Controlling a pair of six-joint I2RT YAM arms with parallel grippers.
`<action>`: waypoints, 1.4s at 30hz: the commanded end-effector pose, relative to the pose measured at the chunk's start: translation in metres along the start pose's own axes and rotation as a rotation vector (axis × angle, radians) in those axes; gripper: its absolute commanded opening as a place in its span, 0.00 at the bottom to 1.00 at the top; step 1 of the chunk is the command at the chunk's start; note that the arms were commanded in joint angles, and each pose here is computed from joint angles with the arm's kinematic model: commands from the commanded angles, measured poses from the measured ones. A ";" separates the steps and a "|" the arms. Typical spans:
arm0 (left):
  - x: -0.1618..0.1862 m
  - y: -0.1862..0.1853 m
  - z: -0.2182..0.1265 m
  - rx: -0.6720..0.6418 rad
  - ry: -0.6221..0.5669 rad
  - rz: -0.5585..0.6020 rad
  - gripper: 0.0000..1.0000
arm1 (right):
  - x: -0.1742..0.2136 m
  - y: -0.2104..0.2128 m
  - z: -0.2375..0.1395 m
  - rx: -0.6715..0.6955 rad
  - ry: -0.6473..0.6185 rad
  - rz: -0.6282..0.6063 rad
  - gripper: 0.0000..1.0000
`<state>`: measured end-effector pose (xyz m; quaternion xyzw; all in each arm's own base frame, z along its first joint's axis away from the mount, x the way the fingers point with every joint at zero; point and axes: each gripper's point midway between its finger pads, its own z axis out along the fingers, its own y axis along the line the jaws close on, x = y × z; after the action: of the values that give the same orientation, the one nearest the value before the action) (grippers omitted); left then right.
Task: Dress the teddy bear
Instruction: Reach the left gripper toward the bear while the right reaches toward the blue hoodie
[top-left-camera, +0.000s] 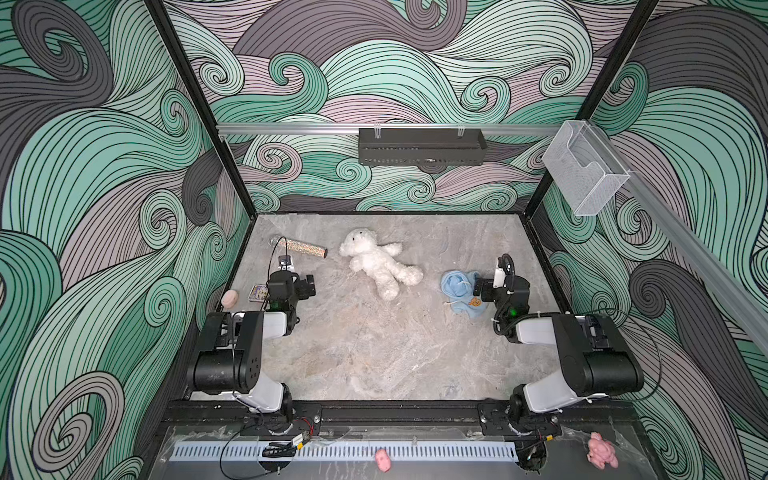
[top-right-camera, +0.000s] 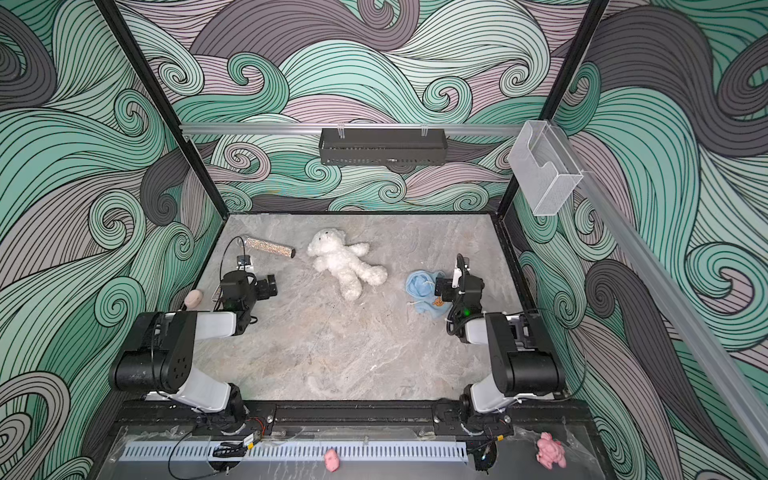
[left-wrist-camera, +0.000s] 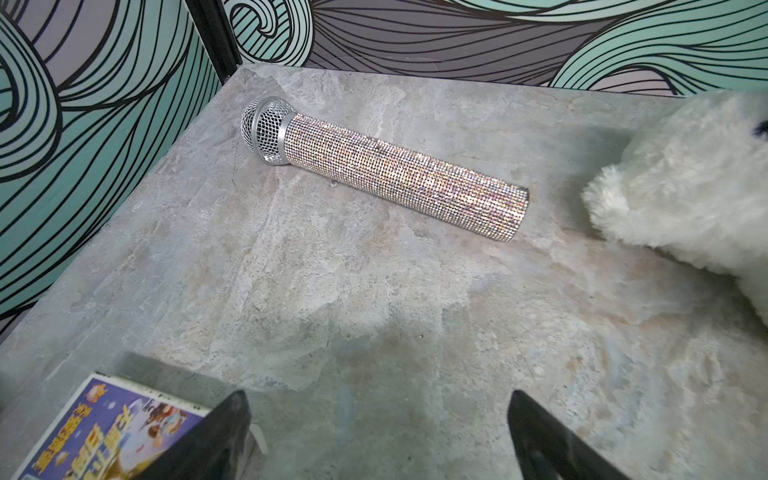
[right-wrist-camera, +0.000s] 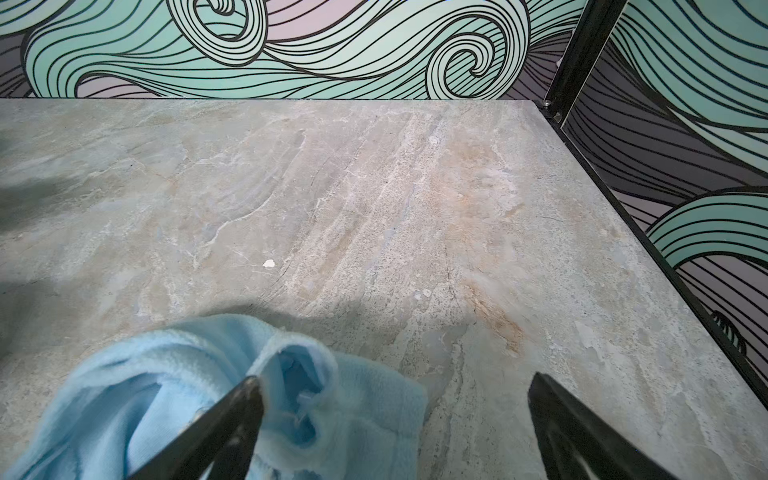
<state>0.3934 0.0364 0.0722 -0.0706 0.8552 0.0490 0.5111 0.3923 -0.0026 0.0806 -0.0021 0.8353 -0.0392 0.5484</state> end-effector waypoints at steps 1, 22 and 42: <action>-0.014 0.003 0.000 -0.009 -0.029 -0.011 0.98 | -0.013 0.000 0.000 -0.006 -0.039 0.008 0.99; -0.014 0.003 0.000 -0.009 -0.028 -0.011 0.98 | -0.013 0.000 0.000 -0.006 -0.038 0.008 0.99; -0.019 0.006 -0.004 -0.020 -0.044 -0.017 0.99 | -0.020 -0.003 -0.004 0.021 -0.068 0.011 0.99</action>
<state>0.3934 0.0365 0.0729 -0.0710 0.8547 0.0492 0.5119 0.3924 -0.0031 0.0813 -0.0011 0.8347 -0.0406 0.5493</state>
